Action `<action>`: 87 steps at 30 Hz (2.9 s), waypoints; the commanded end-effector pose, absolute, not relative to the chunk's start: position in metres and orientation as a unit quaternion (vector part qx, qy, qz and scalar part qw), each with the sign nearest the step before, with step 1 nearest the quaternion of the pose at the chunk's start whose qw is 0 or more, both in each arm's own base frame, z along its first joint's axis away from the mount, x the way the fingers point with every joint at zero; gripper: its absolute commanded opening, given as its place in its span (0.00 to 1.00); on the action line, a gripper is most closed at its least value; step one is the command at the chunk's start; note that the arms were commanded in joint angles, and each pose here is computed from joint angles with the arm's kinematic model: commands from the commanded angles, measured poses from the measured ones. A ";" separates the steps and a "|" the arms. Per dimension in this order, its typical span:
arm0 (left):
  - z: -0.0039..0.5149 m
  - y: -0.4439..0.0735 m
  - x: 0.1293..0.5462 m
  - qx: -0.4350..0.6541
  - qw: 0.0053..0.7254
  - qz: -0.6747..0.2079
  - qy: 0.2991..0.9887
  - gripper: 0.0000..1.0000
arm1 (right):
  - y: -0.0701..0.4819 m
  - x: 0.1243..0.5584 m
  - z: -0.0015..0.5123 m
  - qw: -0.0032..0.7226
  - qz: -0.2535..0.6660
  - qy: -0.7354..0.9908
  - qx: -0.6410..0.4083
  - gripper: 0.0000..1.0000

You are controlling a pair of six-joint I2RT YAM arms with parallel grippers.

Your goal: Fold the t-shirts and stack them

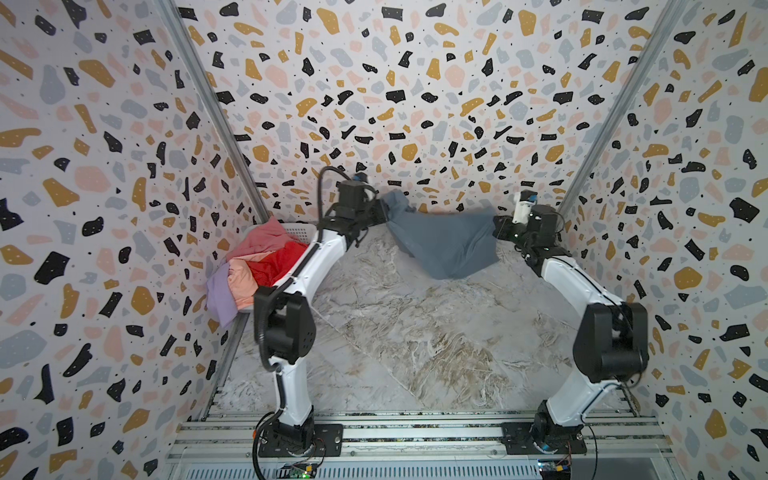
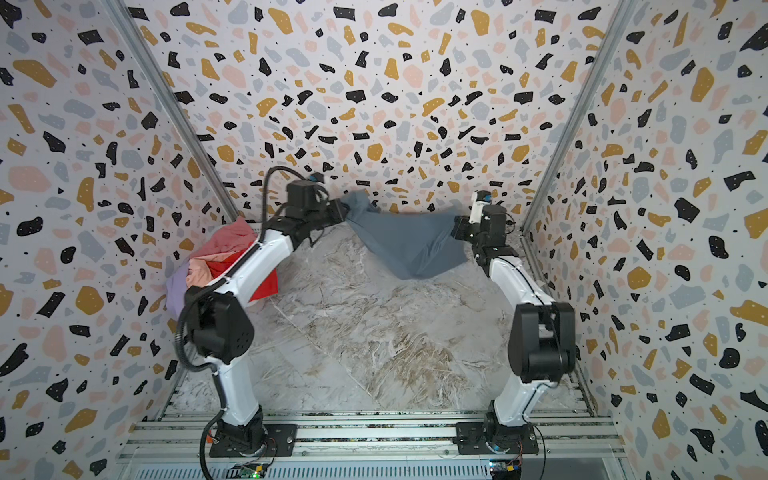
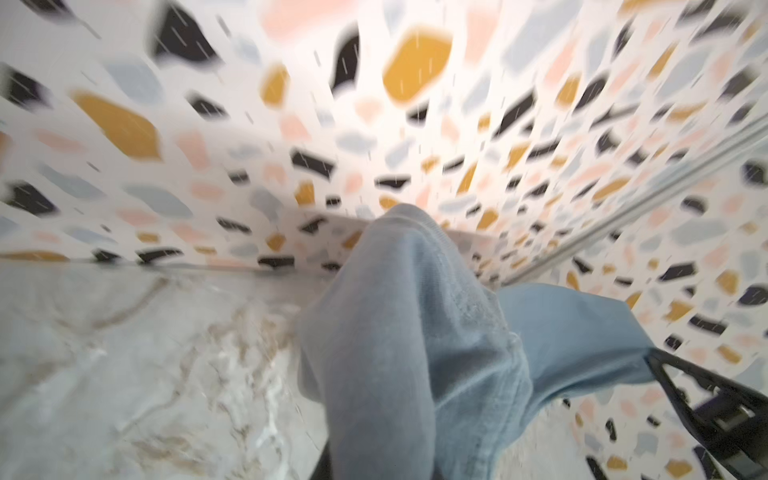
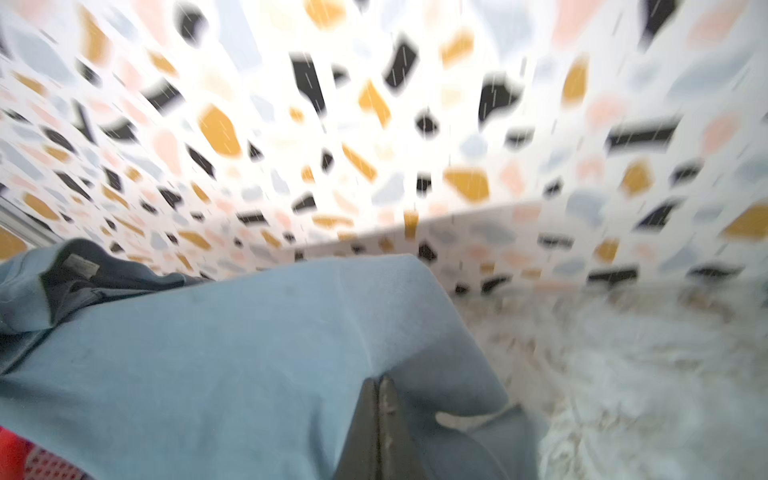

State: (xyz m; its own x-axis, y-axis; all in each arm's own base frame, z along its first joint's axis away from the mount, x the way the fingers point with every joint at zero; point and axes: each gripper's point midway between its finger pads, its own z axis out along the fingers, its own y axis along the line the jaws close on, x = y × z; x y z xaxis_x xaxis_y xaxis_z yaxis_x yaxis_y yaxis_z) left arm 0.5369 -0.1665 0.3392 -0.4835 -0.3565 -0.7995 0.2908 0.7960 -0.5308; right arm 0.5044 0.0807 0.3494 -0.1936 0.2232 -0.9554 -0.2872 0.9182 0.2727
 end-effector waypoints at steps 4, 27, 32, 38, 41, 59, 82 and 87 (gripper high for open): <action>0.272 -0.143 0.462 -0.036 0.457 -0.297 0.838 0.81 | 0.076 0.407 0.264 0.575 0.114 0.810 -0.012 0.40; 0.111 -0.073 0.493 -0.090 0.327 -0.031 0.940 0.93 | 0.147 0.428 0.152 0.425 0.222 0.877 -0.003 0.67; 0.103 -0.060 0.521 -0.095 0.333 0.006 0.938 0.91 | 0.161 0.440 0.123 0.401 0.194 0.895 -0.019 0.68; 0.091 -0.040 0.533 -0.101 0.322 0.060 0.939 0.91 | 0.160 0.441 0.095 0.375 0.177 0.910 -0.027 0.75; 0.075 -0.037 0.534 -0.105 0.306 0.045 0.945 0.89 | 0.160 0.442 0.083 0.364 0.169 0.915 -0.029 0.78; 0.087 -0.057 0.543 -0.105 0.329 -0.062 0.936 0.00 | 0.178 0.462 0.028 0.302 0.154 0.940 -0.042 0.13; 0.185 -0.001 0.384 -0.195 0.462 -0.028 0.865 0.66 | 0.062 0.366 0.143 0.426 0.044 0.903 0.048 0.34; 0.197 -0.022 0.401 -0.170 0.463 -0.077 0.867 0.75 | 0.064 0.383 0.161 0.447 0.048 0.892 0.049 0.50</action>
State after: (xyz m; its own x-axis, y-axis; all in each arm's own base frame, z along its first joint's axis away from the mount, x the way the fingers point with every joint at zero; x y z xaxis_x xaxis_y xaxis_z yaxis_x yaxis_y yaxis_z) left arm 0.3831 -0.0144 0.1711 -0.5664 -0.3472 -0.7474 -0.2607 0.9358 -0.2371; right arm 0.3714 0.0664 0.1296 -0.6553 0.1035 -0.7482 0.0291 0.9933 0.1119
